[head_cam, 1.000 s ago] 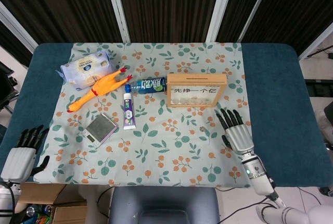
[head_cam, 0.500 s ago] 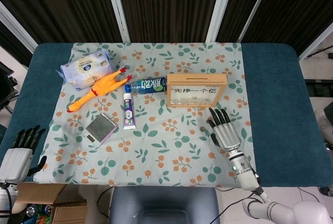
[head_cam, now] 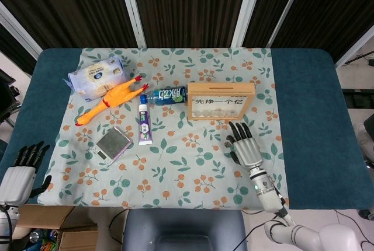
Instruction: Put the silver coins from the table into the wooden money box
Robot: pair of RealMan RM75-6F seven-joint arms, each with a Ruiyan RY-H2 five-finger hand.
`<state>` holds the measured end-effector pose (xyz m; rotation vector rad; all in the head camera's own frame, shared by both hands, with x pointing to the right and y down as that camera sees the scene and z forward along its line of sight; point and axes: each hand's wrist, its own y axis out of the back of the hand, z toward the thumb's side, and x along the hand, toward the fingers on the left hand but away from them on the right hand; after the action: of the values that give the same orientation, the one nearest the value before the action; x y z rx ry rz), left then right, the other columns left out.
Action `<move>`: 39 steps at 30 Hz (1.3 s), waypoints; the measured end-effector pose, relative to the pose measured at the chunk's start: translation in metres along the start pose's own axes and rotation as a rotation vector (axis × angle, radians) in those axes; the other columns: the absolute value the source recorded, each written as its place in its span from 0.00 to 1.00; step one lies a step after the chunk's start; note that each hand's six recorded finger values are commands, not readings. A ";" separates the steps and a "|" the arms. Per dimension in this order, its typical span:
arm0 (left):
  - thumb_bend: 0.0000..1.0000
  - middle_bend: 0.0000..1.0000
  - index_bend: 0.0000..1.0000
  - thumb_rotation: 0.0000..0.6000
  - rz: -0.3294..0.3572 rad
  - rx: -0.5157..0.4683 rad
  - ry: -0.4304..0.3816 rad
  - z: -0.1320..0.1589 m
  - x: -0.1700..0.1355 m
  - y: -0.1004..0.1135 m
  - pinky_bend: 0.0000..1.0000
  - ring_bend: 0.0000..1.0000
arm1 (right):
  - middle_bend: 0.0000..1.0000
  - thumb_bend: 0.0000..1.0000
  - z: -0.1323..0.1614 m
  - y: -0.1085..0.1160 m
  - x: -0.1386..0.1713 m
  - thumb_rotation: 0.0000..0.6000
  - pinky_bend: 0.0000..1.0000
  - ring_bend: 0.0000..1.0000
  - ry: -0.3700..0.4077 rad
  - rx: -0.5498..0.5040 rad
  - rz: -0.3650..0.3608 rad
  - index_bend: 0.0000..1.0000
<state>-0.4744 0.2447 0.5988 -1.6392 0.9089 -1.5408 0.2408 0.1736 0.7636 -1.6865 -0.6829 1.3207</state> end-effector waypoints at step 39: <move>0.38 0.00 0.00 1.00 -0.010 -0.001 0.007 -0.004 0.000 0.000 0.00 0.00 | 0.07 0.44 0.004 -0.010 -0.006 1.00 0.00 0.00 -0.015 0.018 0.036 0.53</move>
<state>-0.4788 0.2445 0.5996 -1.6421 0.9069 -1.5536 0.2360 0.1746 0.7752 -1.6830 -0.6507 1.3619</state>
